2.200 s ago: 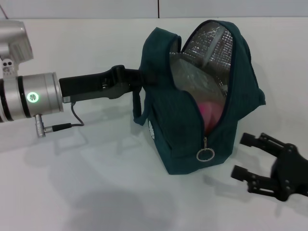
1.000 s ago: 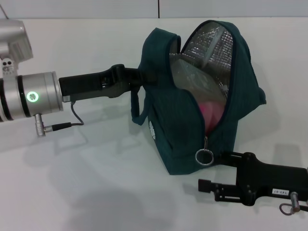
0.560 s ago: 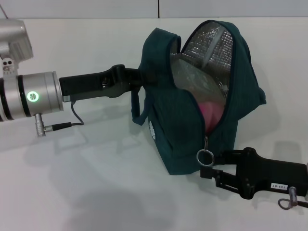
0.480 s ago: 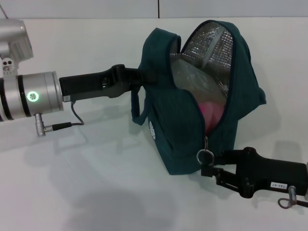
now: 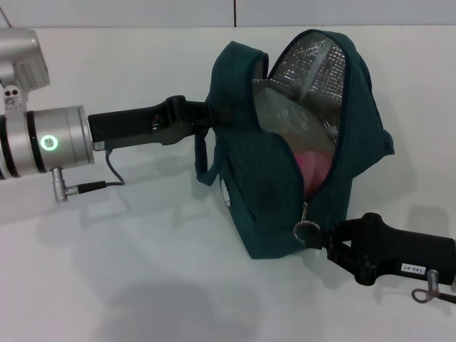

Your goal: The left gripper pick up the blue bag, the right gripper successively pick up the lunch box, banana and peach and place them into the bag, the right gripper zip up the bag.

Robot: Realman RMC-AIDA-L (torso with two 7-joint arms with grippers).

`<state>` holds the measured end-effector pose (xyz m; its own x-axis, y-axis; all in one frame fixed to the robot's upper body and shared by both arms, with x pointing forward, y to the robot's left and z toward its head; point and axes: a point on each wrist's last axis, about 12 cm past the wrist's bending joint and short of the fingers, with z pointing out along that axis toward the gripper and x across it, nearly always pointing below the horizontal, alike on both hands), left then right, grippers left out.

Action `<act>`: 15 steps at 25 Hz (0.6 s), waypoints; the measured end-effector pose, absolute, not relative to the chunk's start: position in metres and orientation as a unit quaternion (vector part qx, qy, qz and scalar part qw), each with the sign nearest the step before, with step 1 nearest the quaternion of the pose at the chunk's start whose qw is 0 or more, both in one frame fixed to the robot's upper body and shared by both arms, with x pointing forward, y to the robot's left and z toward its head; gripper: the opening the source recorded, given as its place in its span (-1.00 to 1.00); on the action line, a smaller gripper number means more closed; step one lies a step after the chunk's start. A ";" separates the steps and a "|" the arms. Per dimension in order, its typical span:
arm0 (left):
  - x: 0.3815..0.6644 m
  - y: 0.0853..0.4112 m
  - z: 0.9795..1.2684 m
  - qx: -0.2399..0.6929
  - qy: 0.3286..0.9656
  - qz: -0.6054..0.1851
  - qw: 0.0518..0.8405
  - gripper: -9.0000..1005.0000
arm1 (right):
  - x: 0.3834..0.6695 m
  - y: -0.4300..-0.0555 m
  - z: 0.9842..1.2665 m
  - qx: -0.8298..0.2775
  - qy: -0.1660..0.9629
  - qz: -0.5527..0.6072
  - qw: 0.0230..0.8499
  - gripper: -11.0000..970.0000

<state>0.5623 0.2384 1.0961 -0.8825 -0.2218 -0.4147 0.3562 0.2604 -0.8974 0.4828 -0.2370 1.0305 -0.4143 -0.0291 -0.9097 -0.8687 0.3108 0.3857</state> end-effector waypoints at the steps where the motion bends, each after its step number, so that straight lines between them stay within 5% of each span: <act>1: 0.562 0.239 1.096 0.044 0.757 -0.607 0.238 -0.90 | 0.482 -0.238 1.030 -0.326 0.686 0.487 0.431 -0.88; 15: 0.561 0.240 1.095 0.043 0.758 -0.606 0.237 -0.90 | 0.454 -0.263 1.034 -0.305 0.643 0.483 0.510 -0.97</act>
